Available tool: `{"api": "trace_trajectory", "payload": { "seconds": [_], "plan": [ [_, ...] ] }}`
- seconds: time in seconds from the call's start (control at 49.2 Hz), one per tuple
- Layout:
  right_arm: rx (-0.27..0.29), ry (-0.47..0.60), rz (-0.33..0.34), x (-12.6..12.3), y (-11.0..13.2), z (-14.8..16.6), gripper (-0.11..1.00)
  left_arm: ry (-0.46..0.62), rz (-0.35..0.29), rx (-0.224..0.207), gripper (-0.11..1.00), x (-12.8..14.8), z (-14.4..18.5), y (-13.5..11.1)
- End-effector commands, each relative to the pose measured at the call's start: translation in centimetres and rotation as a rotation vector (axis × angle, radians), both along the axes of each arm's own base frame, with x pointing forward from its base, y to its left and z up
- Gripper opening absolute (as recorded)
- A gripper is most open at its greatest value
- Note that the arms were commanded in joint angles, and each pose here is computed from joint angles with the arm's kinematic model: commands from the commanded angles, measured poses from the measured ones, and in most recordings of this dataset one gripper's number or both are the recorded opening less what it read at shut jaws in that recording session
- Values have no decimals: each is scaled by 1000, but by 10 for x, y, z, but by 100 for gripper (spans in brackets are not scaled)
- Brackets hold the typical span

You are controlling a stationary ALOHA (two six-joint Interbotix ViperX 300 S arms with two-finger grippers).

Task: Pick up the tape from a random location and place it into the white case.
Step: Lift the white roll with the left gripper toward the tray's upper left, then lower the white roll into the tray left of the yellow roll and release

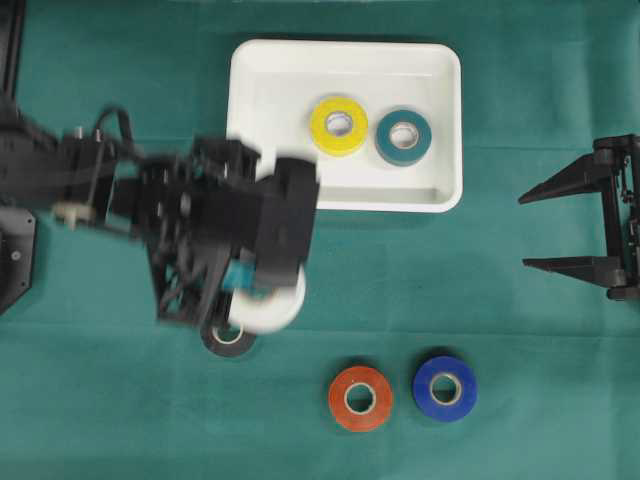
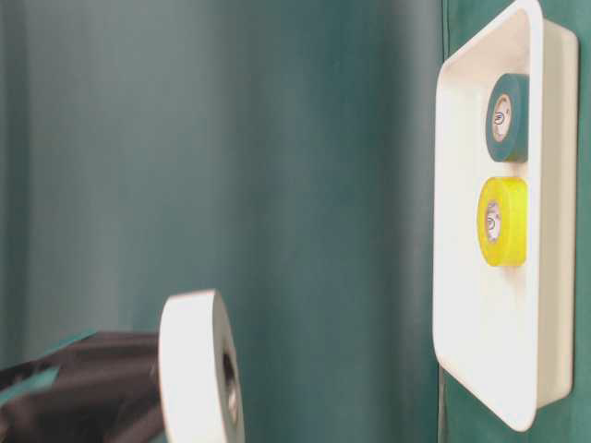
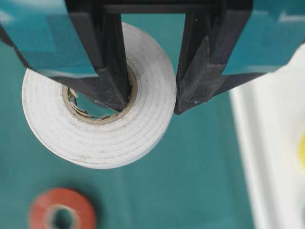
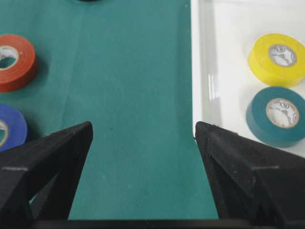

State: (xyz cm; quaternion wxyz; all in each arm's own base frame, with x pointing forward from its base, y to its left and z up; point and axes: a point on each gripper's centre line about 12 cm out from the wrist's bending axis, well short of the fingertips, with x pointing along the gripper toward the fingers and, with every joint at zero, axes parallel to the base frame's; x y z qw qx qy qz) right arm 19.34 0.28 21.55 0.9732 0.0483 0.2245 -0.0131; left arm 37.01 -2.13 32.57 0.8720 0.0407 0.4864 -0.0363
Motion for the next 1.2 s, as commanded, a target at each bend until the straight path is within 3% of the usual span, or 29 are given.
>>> {"api": "trace_trajectory", "payload": {
  "seconds": [0.0, 0.386, 0.569, 0.793, 1.179],
  "plan": [
    [0, -17, 3, 4, 1, 7, 87, -63, 55, 3, 24, -3, 17, 22],
    [-1, -9, 2, 4, 0, 6, 87, -71, 301, 12, 24, -12, 16, 112],
    [-1, -11, 2, 4, 0, 6, 87, -113, 375, 20, 24, -13, 17, 140],
    [-3, -6, 2, 4, 0, 6, 87, -126, 412, 24, 24, -15, 17, 155],
    [-2, -3, 0, 4, 0, 6, 87, -120, 413, 22, 24, -15, 14, 155]
  ]
}}
